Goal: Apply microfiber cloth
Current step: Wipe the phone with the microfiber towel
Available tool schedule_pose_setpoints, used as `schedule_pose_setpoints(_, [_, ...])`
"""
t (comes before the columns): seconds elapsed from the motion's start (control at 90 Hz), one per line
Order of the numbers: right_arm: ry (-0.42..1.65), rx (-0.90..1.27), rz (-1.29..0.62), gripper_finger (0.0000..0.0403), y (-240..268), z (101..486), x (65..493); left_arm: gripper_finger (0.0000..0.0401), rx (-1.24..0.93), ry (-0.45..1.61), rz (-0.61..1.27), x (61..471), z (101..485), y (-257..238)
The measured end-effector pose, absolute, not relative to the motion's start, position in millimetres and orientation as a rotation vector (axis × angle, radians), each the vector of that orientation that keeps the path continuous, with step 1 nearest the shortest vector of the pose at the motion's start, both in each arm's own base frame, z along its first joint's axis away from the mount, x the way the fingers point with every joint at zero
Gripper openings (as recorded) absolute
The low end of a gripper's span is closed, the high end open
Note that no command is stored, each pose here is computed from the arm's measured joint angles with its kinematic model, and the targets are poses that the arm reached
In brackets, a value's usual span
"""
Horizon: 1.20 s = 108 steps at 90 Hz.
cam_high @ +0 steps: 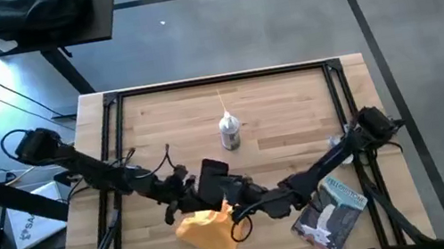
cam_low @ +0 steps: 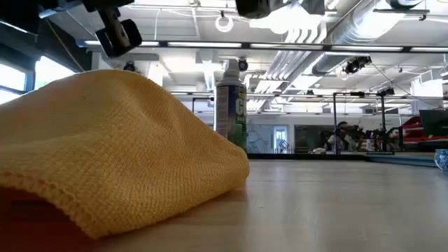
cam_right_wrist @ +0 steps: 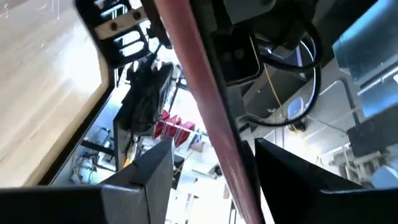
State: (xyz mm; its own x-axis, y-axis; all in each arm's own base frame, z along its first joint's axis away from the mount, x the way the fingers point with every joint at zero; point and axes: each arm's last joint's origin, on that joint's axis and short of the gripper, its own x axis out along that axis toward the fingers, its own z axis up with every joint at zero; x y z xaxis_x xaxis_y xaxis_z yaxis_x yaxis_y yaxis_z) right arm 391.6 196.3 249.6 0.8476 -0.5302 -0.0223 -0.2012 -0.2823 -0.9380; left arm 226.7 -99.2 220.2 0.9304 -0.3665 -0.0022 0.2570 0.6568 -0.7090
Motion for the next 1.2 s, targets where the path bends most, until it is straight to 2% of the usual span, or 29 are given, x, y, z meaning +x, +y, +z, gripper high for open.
schedule_pose_setpoints(0.2, [0.496, -1.860, -0.279, 0.0185, 214, 244, 383, 0.0018, -0.735, 0.097, -0.238, 217, 235, -83])
schedule_pose_setpoints(0.356, [0.447, -1.723, -0.187, 0.0185, 217, 234, 382, 0.0017, -0.711, 0.055, -0.189, 211, 247, -64])
schedule_pose_setpoints(0.467, [0.412, -1.475, -0.024, 0.0185, 218, 220, 380, 0.0017, -0.675, 0.082, -0.072, 206, 246, -48])
schedule_pose_setpoints(0.589, [0.421, -0.995, 0.136, 0.0185, 208, 208, 385, 0.0017, -0.602, 0.140, 0.013, 200, 243, -32])
schedule_pose_setpoints(0.689, [0.526, -0.720, 0.177, 0.0185, 186, 196, 393, 0.0017, -0.582, 0.222, 0.085, 198, 234, -25])
schedule_pose_setpoints(0.822, [0.538, -0.431, 0.290, 0.0185, 168, 174, 413, 0.0017, -0.556, 0.248, 0.114, 199, 230, -20])
schedule_pose_setpoints(1.033, [0.514, -0.317, 0.356, 0.0182, 168, 142, 432, 0.0017, -0.579, 0.301, 0.084, 202, 224, -17])
schedule_pose_setpoints(1.2, [0.539, -0.280, 0.319, 0.0134, 171, 131, 440, 0.0017, -0.654, 0.325, 0.085, 202, 222, -16])
